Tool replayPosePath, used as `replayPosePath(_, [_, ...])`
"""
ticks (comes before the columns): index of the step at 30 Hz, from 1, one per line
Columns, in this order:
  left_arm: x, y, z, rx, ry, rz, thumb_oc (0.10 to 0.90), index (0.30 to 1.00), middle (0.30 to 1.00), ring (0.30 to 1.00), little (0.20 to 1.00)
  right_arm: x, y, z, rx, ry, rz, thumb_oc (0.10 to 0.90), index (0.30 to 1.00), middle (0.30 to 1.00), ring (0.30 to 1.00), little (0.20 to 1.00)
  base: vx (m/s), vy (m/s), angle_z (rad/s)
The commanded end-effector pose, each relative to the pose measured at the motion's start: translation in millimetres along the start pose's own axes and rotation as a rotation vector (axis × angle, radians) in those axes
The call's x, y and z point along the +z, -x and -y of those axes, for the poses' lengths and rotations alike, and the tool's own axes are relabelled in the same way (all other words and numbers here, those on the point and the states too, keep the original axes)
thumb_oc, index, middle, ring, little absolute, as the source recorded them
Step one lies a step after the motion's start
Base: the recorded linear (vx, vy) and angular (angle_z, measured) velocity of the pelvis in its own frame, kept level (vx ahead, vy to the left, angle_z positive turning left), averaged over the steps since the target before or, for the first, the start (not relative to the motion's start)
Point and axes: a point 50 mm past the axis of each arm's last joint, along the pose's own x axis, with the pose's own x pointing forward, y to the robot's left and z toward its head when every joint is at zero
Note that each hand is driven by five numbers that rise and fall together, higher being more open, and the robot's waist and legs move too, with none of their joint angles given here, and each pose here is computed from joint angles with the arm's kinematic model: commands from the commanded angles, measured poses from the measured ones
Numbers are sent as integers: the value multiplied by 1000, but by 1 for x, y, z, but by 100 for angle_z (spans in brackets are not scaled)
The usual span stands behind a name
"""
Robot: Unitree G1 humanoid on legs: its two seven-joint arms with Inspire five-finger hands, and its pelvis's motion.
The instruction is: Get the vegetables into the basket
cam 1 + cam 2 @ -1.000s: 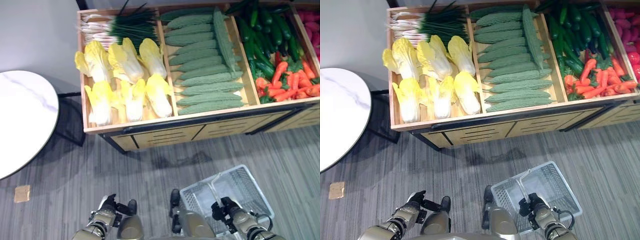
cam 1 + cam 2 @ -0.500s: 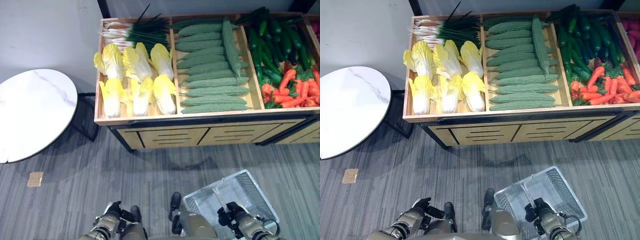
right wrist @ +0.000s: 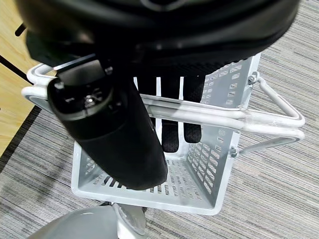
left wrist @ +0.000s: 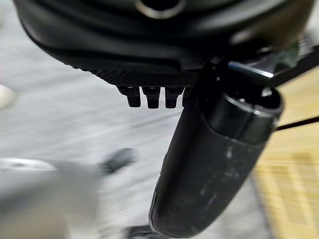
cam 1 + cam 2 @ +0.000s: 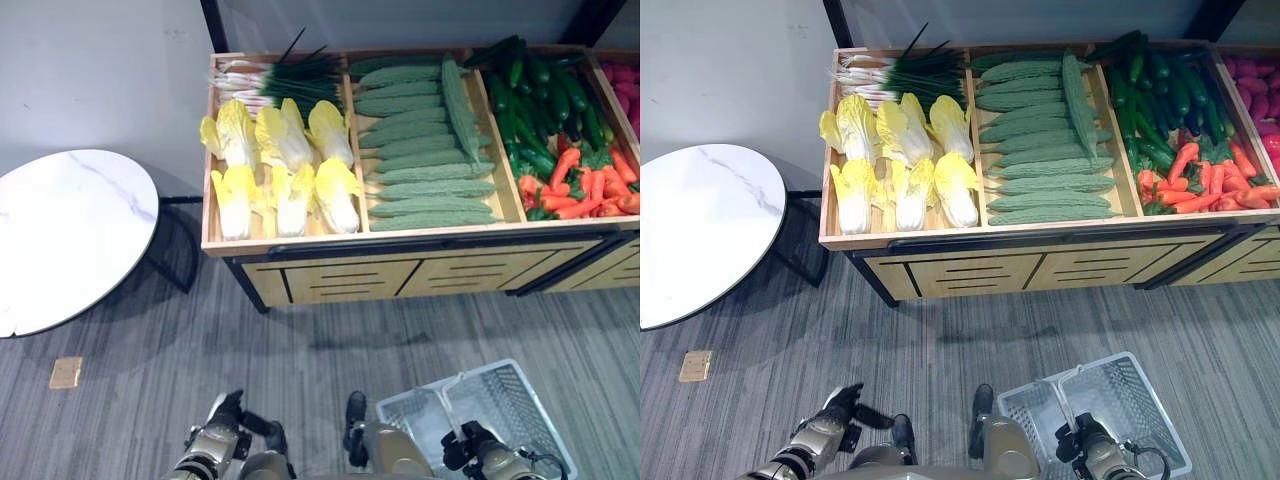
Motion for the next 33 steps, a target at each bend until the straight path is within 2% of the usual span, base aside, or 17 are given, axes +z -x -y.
replayPosePath(1, [48, 8, -33, 67, 68, 281, 900, 1000, 1000, 1000, 1000, 6, 0, 4, -18, 11, 40, 400, 300, 300, 300, 300, 0, 0, 0])
replayPosePath(2, [48, 9, -33, 67, 68, 279, 900, 1000, 1000, 1000, 1000, 5, 0, 4, -17, 12, 39, 400, 300, 300, 300, 300, 0, 0, 0])
replayPosePath(3, [64, 18, -39, 75, 73, 379, 900, 1000, 1000, 1000, 1000, 3, 0, 7, -21, 4, 38, 400, 300, 300, 300, 300, 0, 0, 0])
replayPosePath(7, [93, 44, -56, 115, 38, 574, 900, 1000, 1000, 1000, 1000, 1, 0, 10, -21, -6, 39, 400, 300, 300, 300, 300, 0, 0, 0])
replayPosePath(10, [121, 76, -72, 170, 74, 789, 900, 1000, 1000, 1000, 1000, -2, 1, 9, -17, -19, 36, 400, 300, 300, 300, 300, 16, 2, 3])
replayPosePath(11, [121, 77, -72, 170, 74, 788, 900, 1000, 1000, 1000, 1000, -2, 1, 8, -15, -18, 36, 400, 300, 300, 300, 300, 28, 12, 4])
replayPosePath(14, [144, 102, -89, 275, 44, 948, 900, 1000, 1000, 1000, 1000, -2, 1, 9, -21, -20, 45, 400, 300, 300, 300, 300, 20, 9, 2])
replayPosePath(16, [169, 125, -106, 412, -55, 1091, 900, 1000, 1000, 1000, 1000, -1, 1, 9, -27, -16, 48, 400, 300, 300, 300, 300, 40, 7, -1])
replayPosePath(18, [175, 130, -111, 451, -73, 1120, 900, 1000, 1000, 1000, 1000, -2, 1, 8, -27, -10, 45, 400, 300, 300, 300, 300, 34, 2, -2])
replayPosePath(20, [196, 152, -128, 582, -151, 1237, 900, 1000, 1000, 1000, 1000, -3, 1, 10, -35, 3, 36, 400, 300, 300, 300, 300, 61, 6, -3])
replayPosePath(23, [214, 169, -143, 739, -274, 1309, 900, 1000, 1000, 1000, 1000, -8, 1, 12, -41, 11, 22, 400, 300, 300, 300, 300, 50, 8, -5])
replayPosePath(24, [230, 178, -153, 845, -427, 1340, 900, 1000, 1000, 1000, 1000, -9, 1, 15, -46, 22, 17, 400, 300, 300, 300, 300, 43, 9, -6])
replayPosePath(25, [231, 178, -153, 847, -430, 1342, 900, 1000, 1000, 1000, 1000, -9, 1, 14, -44, 19, 18, 400, 300, 300, 300, 300, 44, 7, -5])
replayPosePath(29, [262, 186, -166, 968, -699, 1348, 900, 1000, 1000, 1000, 1000, -15, 1, 23, -60, 74, 4, 400, 300, 300, 300, 300, 22, -3, -12])
replayPosePath(30, [264, 185, -165, 969, -702, 1352, 900, 1000, 1000, 1000, 1000, -14, 1, 22, -59, 70, 5, 400, 300, 300, 300, 300, 31, 4, -16])
replayPosePath(32, [279, 186, -168, 994, -868, 1337, 900, 1000, 1000, 1000, 1000, -17, 2, 27, -74, 70, -1, 400, 300, 300, 300, 300, 47, 8, -24])
replayPosePath(33, [283, 175, -172, 995, -941, 1276, 900, 1000, 1000, 1000, 1000, -20, 2, 26, -72, 69, -5, 400, 300, 300, 300, 300, 48, 10, -38])
